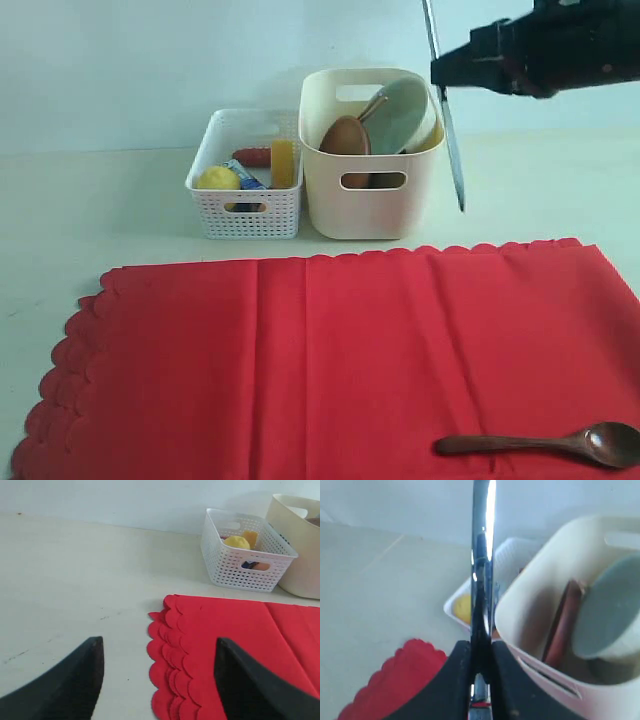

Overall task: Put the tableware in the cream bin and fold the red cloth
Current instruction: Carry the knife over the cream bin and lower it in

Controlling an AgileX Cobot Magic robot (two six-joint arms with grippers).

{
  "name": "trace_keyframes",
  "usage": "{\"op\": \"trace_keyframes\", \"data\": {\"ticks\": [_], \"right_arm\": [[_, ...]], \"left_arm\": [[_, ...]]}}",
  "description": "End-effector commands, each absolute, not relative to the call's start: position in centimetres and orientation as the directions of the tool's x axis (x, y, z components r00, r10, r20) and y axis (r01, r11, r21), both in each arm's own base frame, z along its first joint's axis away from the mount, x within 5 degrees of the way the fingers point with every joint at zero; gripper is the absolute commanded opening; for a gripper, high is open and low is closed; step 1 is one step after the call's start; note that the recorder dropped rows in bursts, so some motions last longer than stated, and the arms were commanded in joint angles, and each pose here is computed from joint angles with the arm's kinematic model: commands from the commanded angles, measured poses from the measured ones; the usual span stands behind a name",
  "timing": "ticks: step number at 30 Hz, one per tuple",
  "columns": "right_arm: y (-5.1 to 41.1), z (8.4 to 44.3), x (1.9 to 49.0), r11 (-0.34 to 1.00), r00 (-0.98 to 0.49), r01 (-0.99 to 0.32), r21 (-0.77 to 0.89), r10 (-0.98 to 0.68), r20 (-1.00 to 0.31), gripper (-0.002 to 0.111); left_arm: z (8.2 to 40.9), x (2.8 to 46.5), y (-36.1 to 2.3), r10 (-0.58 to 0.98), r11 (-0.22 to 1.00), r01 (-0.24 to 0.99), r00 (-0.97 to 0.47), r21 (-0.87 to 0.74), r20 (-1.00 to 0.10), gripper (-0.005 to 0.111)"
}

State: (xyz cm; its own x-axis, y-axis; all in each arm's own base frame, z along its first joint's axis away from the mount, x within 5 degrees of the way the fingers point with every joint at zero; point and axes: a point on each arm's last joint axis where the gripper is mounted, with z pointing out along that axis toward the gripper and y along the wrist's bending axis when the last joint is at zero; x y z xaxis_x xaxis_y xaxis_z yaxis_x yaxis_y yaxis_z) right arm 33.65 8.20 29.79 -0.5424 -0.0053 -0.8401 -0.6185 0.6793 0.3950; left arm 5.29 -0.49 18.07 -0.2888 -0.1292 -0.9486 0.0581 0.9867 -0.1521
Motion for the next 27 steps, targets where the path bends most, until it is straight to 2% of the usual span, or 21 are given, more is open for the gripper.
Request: {"op": "trace_keyframes", "data": {"ticks": [1, 3, 11, 18, 25, 27], "right_arm": [[8.5, 29.1, 35.8, 0.646, -0.393, -0.675, 0.357, 0.096, -0.915, 0.0], [9.0, 27.5, 37.3, 0.617, -0.366, -0.722, 0.313, 0.043, -0.93, 0.0], [10.5, 24.7, 44.7, 0.453, -0.326, -0.831, 0.322, 0.074, -0.943, 0.0], [14.2, 24.7, 49.1, 0.403, -0.205, -0.89, 0.214, 0.066, -0.976, 0.0], [16.3, 19.5, 50.8, 0.355, -0.229, -0.906, 0.229, 0.043, -0.973, 0.0], [16.3, 18.3, 51.2, 0.383, -0.238, -0.894, 0.231, 0.029, -0.971, 0.0]], "left_arm": [[18.1, 5.3, -0.5, -0.143, 0.985, 0.055, -0.281, -0.164, -0.949, 0.062], [18.1, 5.3, -0.5, -0.143, 0.985, 0.055, -0.281, -0.164, -0.949, 0.062], [18.1, 5.3, -0.5, -0.143, 0.985, 0.055, -0.281, -0.164, -0.949, 0.062], [18.1, 5.3, -0.5, -0.143, 0.985, 0.055, -0.281, -0.164, -0.949, 0.062], [18.1, 5.3, -0.5, -0.143, 0.985, 0.055, -0.281, -0.164, -0.949, 0.062], [18.1, 5.3, -0.5, -0.143, 0.985, 0.055, -0.281, -0.164, -0.949, 0.062]]}}
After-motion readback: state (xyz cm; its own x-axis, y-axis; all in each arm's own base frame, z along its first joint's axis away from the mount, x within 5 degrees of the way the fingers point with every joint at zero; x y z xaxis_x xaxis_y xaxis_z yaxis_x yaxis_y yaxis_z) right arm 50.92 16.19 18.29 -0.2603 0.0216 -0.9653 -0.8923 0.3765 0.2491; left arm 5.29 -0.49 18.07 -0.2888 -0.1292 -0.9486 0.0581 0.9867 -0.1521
